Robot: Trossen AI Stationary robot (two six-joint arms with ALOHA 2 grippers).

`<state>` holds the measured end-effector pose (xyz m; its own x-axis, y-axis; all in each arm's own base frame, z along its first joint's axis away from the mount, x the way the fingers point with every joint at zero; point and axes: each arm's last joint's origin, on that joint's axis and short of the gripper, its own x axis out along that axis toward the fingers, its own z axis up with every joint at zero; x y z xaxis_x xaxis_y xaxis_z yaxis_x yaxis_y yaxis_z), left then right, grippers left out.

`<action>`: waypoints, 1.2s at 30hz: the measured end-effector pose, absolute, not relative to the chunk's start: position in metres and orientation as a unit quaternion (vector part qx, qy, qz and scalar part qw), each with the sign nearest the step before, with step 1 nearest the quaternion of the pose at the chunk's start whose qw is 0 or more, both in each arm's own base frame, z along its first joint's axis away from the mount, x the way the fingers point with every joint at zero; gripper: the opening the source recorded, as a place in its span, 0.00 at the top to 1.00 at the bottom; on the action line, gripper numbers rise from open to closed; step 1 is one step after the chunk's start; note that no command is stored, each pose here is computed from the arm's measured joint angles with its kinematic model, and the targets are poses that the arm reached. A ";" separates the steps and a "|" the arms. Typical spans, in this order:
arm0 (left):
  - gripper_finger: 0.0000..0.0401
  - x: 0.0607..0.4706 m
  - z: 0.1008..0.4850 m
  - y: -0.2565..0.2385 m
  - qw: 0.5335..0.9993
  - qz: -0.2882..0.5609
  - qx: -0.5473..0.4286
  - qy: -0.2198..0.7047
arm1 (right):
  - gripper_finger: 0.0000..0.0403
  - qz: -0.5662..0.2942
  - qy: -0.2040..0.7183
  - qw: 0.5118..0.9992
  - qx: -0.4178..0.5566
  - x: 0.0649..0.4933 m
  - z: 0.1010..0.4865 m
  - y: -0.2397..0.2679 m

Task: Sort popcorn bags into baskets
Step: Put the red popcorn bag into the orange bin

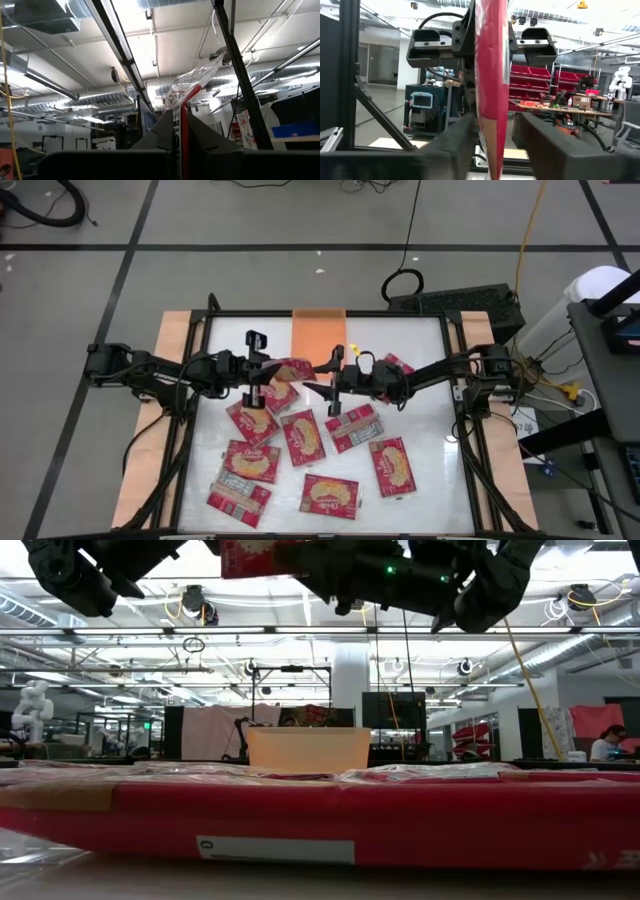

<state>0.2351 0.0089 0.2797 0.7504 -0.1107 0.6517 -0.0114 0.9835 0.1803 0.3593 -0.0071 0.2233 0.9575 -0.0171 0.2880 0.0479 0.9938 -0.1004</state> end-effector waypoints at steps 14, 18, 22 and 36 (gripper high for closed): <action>0.56 0.223 0.289 0.012 0.962 0.039 0.081 -0.257 | 0.95 -0.002 0.097 0.995 -0.022 0.332 0.232 -0.020; 0.46 0.214 0.294 0.014 0.976 0.071 0.072 -0.191 | 0.98 -0.020 0.160 0.987 -0.015 0.307 0.249 -0.031; 0.43 0.224 0.305 0.018 0.994 0.070 0.048 -0.072 | 0.97 -0.033 0.201 0.979 -0.007 0.297 0.263 -0.038; 0.61 0.271 0.302 0.031 0.988 0.082 0.062 0.119 | 0.98 -0.038 0.282 0.959 0.012 0.300 0.286 -0.043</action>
